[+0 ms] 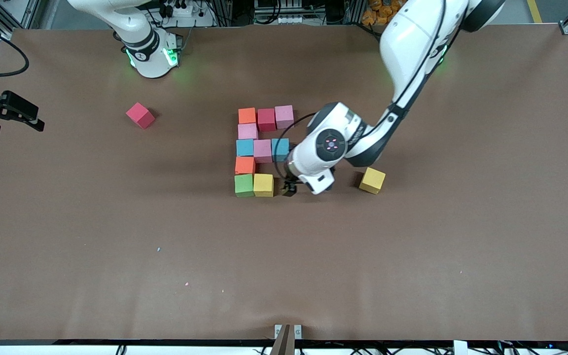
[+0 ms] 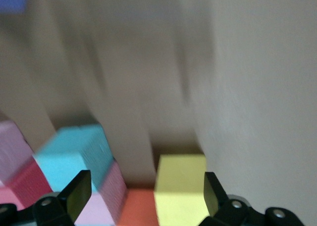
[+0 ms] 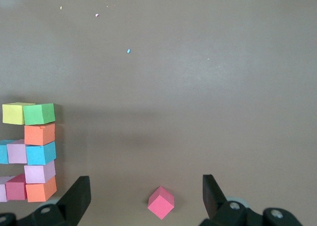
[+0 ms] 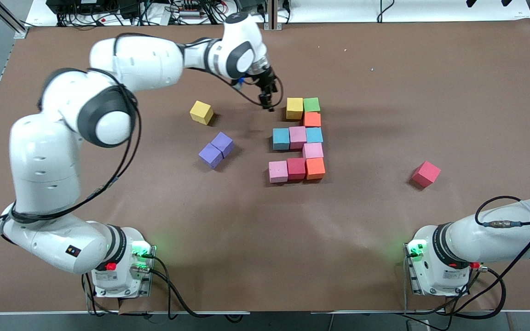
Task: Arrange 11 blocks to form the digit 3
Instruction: 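Move the left gripper to the second yellow cube, then grasp the second yellow cube with the left gripper and lift it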
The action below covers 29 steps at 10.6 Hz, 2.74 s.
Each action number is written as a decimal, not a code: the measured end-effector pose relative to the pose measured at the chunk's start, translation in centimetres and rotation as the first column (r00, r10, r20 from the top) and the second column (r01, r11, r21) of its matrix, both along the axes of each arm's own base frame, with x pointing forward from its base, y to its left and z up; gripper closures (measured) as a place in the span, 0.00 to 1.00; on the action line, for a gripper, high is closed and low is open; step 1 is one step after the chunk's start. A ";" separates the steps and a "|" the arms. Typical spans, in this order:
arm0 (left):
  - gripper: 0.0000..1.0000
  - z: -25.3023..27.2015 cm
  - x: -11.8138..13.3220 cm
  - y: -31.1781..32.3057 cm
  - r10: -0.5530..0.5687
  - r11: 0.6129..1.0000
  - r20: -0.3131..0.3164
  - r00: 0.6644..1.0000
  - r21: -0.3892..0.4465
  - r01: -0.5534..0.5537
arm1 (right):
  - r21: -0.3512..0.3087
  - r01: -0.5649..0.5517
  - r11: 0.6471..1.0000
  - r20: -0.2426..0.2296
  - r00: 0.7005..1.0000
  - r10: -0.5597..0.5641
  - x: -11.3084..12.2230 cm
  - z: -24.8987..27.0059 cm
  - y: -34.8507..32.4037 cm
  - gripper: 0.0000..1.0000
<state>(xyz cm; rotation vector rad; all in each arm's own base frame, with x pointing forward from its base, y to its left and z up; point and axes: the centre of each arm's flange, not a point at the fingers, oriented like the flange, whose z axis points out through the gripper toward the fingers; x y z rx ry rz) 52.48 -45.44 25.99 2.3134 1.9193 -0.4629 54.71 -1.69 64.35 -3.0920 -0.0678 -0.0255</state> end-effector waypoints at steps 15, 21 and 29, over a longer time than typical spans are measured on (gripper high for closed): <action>0.00 -0.4 0.3 25.6 -0.499 0.862 0.111 0.859 0.163 0.480 | 0.002 0.012 1.000 -0.013 1.000 -0.012 -0.1 -0.1 -0.6 0.00; 0.00 -2.9 0.3 25.1 -0.342 0.937 0.139 0.929 0.121 0.327 | 0.002 0.010 1.000 -0.013 1.000 -0.010 -0.1 -0.1 -0.5 0.00; 0.00 -4.8 -1.1 23.0 -0.308 0.949 0.158 0.938 0.117 0.292 | 0.002 0.006 1.000 -0.013 1.000 -0.006 -0.1 -0.2 -0.3 0.00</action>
